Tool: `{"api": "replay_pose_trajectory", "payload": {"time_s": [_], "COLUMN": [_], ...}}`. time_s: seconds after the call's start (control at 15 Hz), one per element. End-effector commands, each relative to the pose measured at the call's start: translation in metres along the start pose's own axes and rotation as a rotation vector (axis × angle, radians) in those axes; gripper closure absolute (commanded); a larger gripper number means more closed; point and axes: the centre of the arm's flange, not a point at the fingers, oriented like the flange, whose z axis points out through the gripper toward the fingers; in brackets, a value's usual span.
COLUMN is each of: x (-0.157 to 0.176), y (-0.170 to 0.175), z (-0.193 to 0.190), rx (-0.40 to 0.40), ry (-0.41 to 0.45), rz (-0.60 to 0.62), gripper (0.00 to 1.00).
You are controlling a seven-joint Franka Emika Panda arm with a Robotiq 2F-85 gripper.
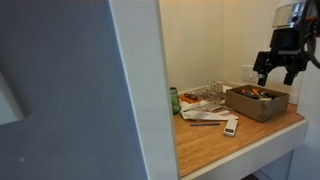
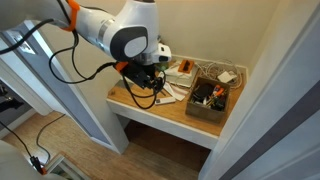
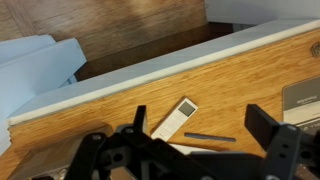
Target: Pick up the white remote and put it on the gray and white object on the left
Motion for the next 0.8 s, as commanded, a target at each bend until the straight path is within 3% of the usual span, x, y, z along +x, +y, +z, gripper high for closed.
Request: {"api": "replay_pose_trajectory", "payload": {"time_s": [0.0,0.27,0.47,0.67,0.73], "x": [0.041,0.056,0.071,0.087,0.068], "y": [-0.002,0.001,-0.004,-0.009,-0.001], "z": [0.032,0.072,0.091,0.103,0.096], "rx": [0.017,-0.038,-0.046,-0.087,-0.061], "ry": [-0.060,-0.113,-0.086,-0.099,-0.091], "rz": [0.155,0.292,0.376,0.371,0.363], "gripper": [0.00,0.00,0.00,0.00,0.00]}}
